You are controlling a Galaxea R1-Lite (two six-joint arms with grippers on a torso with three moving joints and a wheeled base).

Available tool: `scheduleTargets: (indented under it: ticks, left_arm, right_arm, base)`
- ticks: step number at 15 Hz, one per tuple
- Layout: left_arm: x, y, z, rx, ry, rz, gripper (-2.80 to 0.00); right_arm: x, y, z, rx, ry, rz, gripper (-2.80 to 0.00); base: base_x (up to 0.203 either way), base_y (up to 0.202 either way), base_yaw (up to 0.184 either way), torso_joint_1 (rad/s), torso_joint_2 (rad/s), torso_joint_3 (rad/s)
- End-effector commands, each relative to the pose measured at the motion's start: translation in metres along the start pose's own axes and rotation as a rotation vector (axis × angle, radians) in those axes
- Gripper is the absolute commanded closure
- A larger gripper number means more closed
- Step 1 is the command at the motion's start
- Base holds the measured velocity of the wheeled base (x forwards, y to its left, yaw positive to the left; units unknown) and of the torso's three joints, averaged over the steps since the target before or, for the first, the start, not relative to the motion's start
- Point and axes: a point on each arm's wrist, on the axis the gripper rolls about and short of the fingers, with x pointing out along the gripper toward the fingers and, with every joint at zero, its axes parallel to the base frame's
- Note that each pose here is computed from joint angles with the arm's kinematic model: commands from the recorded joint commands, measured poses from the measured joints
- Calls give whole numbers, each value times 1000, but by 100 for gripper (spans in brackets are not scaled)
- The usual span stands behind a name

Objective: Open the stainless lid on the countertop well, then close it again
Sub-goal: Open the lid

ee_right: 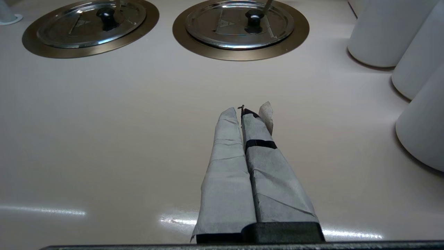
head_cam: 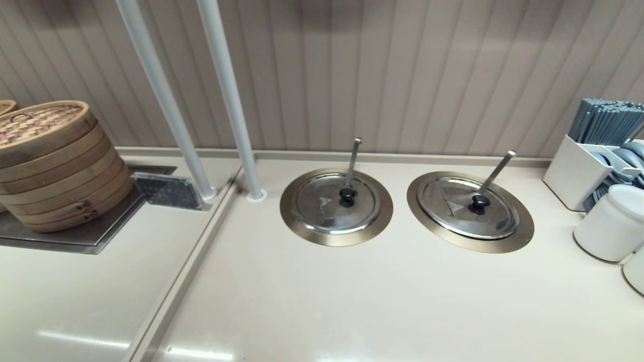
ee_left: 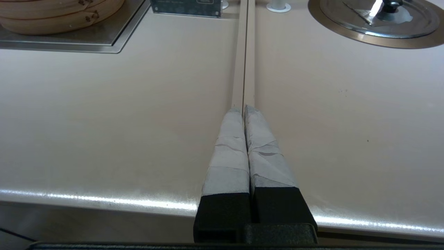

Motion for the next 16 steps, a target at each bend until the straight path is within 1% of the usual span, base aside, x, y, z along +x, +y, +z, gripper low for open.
scheduleTargets:
  ticks: [1,3,4,5,6,8,10,12,13,15,16]
  left_arm:
    - [0,0,0,0,0,0,0]
    - [0,0,0,0,-1,0,0]
    - [0,0,0,-1,0,0,0]
    - [0,0,0,0,0,0,0]
    - [0,0,0,0,0,0,0]
    - [0,0,0,0,0,0,0]
    - [0,0,0,0,0,0,0]
    - [0,0,0,0,-1,0,0]
    - [0,0,0,0,0,0,0]
    - [0,0,0,-1,0,0,0]
    - [0,0,0,0,0,0,0]
  right_arm:
    - [0,0,0,6,1,-1,0]
    - [-1,0,4,-3,-2,0,0]
    - [-2,0,18,1,-11,5,0]
    - [-1,0,37,15,5,10,0]
    - [5,0,57,34,49,16,0]
    - [34,0,89,65,191,20,0]
    - [73,1,108,86,325,20,0]
    - [124,1,114,100,419,12,0]
    - [154,1,112,103,446,4,0]
    - [214,0,100,102,468,-32,0]
    - [246,-1,93,102,445,-56,0]
  base:
    - [0,0,0,0,0,0]
    - [0,0,0,0,0,0]
    - [0,0,0,0,0,0]
    - [0,0,0,0,0,0]
    - [0,0,0,0,0,0]
    - [0,0,0,0,0,0]
    - [0,0,0,0,0,0]
    - [0,0,0,0,0,0]
    - [0,0,0,0,0,0]
    - [0,0,0,0,0,0]
    - [0,0,0,0,0,0]
